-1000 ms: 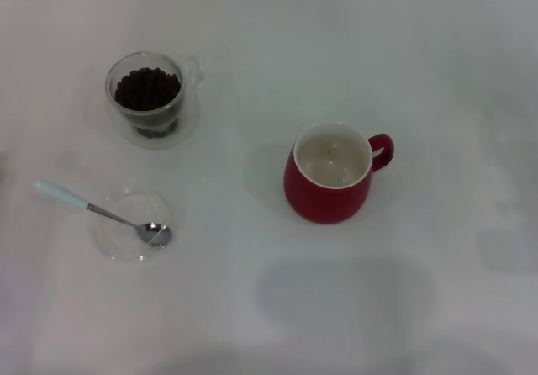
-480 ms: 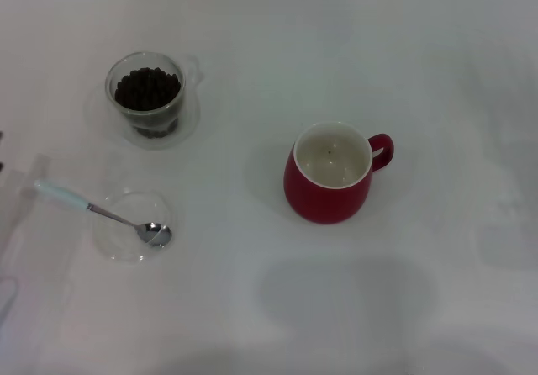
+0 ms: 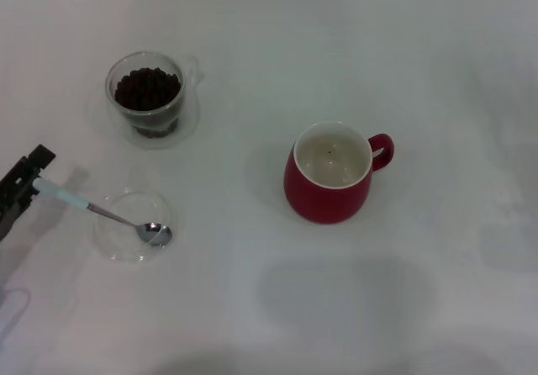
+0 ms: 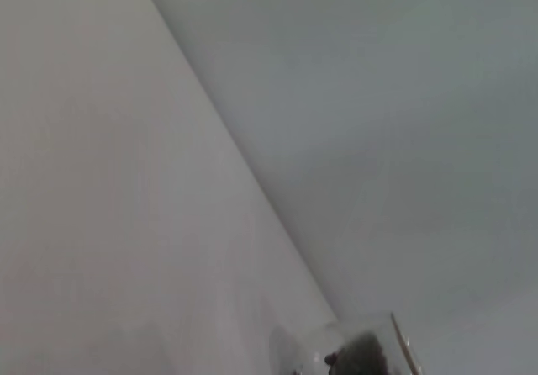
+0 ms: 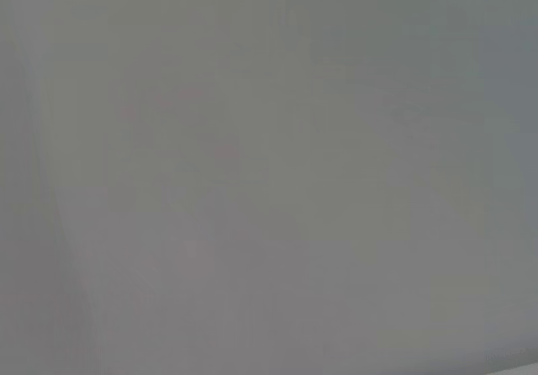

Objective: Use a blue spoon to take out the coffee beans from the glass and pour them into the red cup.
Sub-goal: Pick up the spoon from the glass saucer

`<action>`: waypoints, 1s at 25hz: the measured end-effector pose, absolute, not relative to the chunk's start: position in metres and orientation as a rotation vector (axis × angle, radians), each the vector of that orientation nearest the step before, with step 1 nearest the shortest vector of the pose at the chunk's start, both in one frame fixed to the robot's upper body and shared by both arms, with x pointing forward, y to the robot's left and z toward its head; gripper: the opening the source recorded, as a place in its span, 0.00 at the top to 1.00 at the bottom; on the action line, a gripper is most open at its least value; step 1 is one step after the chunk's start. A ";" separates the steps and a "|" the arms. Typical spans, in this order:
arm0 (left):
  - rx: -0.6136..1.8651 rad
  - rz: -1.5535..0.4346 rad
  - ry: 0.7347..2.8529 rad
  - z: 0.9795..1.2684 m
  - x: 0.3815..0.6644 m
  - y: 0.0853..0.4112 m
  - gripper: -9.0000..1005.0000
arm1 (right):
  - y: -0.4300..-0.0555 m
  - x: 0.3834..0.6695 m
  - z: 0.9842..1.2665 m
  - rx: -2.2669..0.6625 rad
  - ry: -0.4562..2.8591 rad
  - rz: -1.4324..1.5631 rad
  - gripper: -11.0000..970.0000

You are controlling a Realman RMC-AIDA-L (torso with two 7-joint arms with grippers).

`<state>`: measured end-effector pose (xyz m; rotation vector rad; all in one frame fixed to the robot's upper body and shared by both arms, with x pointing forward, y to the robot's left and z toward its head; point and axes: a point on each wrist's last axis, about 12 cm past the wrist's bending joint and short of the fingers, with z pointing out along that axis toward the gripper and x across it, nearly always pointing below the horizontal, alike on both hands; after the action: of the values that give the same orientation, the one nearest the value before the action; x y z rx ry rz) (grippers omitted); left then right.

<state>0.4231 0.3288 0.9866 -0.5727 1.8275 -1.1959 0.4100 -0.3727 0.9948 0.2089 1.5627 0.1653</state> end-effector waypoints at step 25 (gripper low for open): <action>-0.402 -1.217 1.952 0.992 0.440 0.329 0.32 | -0.371 0.408 0.994 0.217 1.561 0.170 0.40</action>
<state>0.4399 0.3290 0.9923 -0.4023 1.9519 -1.2174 0.4079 -0.3713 0.9941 0.2168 1.5614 0.1705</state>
